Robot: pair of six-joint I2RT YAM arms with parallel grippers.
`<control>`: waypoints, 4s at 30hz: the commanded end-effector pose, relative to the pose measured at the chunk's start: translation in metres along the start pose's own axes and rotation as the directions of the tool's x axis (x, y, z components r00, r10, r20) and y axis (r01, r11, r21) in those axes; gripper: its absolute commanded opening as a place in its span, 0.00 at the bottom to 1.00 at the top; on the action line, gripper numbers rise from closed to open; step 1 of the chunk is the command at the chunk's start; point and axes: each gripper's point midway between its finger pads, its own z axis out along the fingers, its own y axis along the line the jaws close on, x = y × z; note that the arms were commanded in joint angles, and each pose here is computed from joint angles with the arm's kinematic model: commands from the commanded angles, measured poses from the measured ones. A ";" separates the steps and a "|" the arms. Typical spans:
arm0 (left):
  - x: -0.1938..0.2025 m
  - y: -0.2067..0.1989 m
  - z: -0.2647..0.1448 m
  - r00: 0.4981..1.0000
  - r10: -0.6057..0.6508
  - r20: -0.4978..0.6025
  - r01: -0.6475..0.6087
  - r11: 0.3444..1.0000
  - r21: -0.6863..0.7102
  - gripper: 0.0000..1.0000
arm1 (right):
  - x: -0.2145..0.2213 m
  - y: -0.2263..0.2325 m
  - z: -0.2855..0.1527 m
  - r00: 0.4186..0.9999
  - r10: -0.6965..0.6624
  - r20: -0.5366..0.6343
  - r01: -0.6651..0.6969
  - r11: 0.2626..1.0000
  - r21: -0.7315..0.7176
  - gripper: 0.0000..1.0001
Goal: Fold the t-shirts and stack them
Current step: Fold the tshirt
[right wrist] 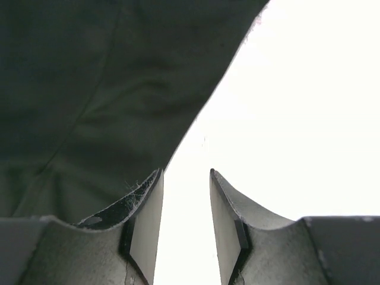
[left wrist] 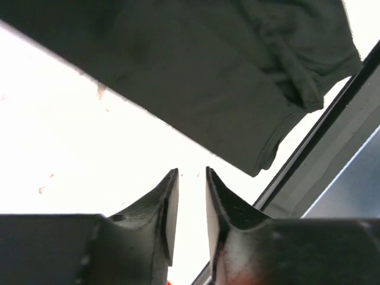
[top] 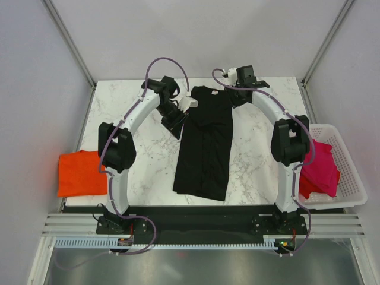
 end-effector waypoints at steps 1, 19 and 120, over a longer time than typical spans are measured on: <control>0.009 -0.020 0.022 0.995 -0.086 -0.060 0.093 0.986 0.135 0.29 | 0.001 0.018 -0.036 0.998 0.047 0.032 -0.046 0.998 -0.048 0.45; 0.054 -0.035 0.108 0.962 -0.235 -0.142 0.272 0.889 0.369 0.21 | 0.067 0.070 0.020 0.988 0.020 -0.151 -0.050 0.978 -0.204 0.38; 0.084 -0.100 0.095 0.640 -0.767 0.046 0.741 0.633 0.224 0.02 | 0.211 0.212 -0.176 0.587 0.582 -0.563 -0.807 0.476 -0.350 0.00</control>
